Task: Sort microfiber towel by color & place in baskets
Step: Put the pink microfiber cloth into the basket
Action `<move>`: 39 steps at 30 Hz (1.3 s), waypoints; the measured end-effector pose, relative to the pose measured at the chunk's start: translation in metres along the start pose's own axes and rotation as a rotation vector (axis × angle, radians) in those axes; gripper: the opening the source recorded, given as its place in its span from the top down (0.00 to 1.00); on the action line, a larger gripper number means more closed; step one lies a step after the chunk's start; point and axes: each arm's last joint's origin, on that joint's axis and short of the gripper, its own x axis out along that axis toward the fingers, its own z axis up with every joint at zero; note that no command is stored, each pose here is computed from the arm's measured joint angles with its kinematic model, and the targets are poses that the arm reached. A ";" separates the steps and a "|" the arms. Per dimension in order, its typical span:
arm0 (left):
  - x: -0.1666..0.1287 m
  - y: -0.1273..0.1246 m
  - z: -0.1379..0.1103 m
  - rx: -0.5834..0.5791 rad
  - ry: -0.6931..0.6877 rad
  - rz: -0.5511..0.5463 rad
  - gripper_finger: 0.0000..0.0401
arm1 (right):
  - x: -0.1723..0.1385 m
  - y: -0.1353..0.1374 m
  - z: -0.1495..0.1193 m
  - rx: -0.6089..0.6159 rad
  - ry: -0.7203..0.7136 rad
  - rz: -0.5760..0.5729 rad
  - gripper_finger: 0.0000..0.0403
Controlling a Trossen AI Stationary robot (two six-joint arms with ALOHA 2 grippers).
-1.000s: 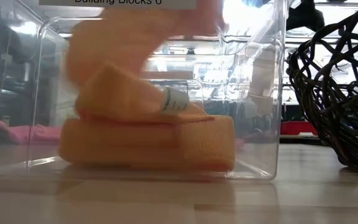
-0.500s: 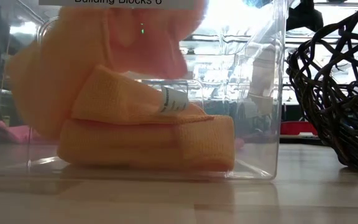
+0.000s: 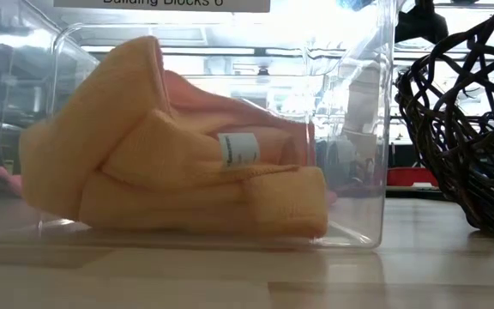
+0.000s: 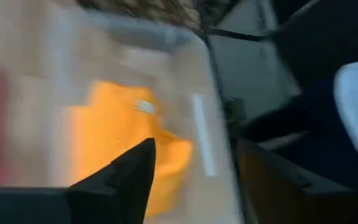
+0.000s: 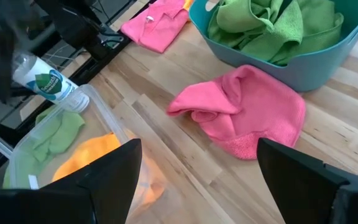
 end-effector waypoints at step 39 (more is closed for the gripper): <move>0.015 0.207 -0.166 -0.515 0.558 0.834 0.44 | 0.001 0.001 0.004 0.135 -0.042 0.005 0.22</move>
